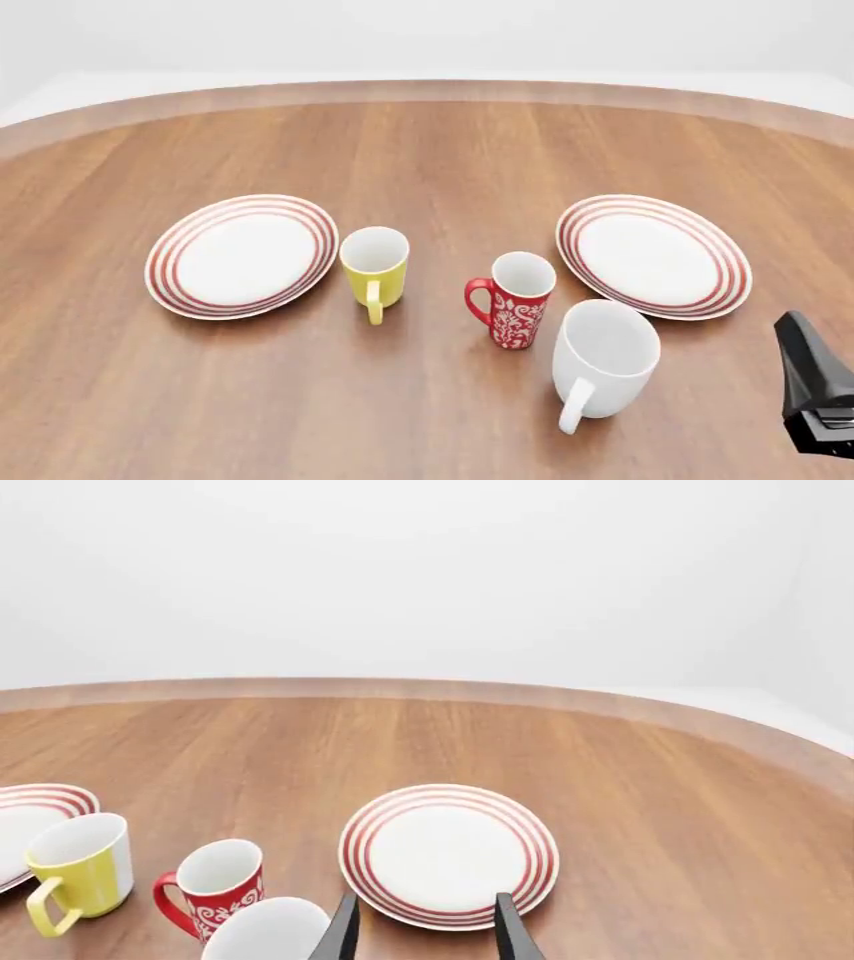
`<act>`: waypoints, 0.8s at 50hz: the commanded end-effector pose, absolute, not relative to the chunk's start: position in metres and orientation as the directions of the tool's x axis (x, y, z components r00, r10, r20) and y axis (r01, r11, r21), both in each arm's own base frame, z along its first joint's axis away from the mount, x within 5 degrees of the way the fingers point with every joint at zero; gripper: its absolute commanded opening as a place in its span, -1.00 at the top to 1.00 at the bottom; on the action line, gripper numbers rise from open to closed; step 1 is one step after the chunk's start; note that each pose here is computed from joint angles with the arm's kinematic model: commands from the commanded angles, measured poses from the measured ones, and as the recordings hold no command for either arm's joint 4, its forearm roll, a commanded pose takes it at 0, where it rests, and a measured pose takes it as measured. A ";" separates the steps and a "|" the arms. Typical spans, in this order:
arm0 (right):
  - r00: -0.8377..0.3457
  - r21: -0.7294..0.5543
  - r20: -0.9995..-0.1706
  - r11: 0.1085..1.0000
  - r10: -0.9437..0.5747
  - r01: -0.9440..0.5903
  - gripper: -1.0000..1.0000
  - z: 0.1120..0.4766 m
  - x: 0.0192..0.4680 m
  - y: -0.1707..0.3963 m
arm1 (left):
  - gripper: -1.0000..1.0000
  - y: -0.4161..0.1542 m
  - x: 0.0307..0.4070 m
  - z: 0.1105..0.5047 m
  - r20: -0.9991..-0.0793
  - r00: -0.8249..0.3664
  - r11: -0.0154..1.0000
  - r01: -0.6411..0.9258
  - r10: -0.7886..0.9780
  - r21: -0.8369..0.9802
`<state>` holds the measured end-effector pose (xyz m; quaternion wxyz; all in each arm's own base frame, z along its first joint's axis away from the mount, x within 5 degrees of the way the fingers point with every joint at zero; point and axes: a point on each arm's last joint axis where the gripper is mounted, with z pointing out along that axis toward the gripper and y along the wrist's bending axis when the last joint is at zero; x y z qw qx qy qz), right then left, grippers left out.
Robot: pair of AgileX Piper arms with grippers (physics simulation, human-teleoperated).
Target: Put the red mug on the left plate.
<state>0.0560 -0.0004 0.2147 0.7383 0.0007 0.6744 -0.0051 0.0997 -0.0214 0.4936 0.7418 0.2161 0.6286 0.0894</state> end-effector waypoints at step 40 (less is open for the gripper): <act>0.090 -0.005 -0.996 1.000 -0.006 0.007 -1.00 0.214 0.056 0.000 | -1.00 -0.097 0.183 0.472 -0.767 0.190 0.641 0.448 0.613 0.623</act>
